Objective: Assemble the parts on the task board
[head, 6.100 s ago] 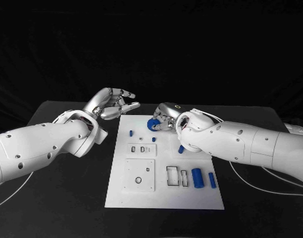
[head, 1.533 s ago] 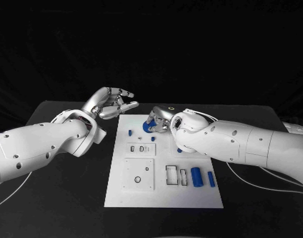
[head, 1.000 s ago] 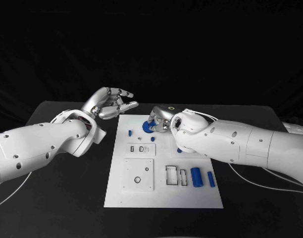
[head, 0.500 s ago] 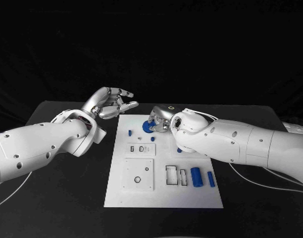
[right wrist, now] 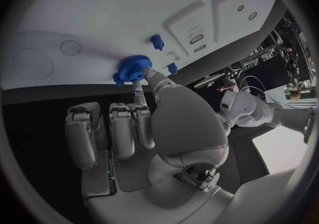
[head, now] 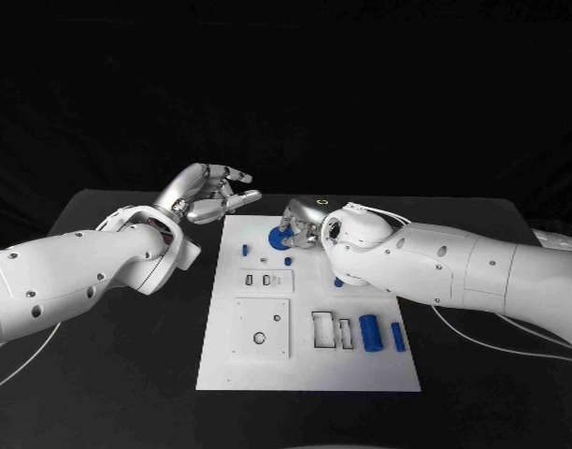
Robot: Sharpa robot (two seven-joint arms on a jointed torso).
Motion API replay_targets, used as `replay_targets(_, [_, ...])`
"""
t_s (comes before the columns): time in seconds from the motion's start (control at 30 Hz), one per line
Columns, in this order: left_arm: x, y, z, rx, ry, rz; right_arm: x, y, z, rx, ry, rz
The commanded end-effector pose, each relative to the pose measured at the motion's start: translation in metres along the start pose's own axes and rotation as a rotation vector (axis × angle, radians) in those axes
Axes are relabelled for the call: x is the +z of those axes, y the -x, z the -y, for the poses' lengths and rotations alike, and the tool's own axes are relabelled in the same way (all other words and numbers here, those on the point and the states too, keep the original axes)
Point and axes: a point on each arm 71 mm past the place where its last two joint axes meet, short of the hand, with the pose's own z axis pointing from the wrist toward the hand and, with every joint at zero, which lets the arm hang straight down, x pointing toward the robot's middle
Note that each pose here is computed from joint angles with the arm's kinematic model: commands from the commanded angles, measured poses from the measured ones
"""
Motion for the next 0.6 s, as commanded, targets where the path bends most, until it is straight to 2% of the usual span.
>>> replay_targets(0.03, [0.0007, -0.0007, 0.0019, -0.002, -0.009, -0.008, -0.0021, -0.0133, 0.0067, -0.033, -0.047, -0.086])
replay_targets(0.33, [0.0004, -0.0005, 0.0018, -0.002, -0.008, -0.008, -0.0019, -0.0132, 0.0057, -0.031, -0.047, -0.084])
replay_targets(0.6, [0.0002, -0.0003, 0.0018, -0.002, -0.008, -0.007, -0.0021, -0.0090, 0.0049, -0.004, -0.024, -0.025])
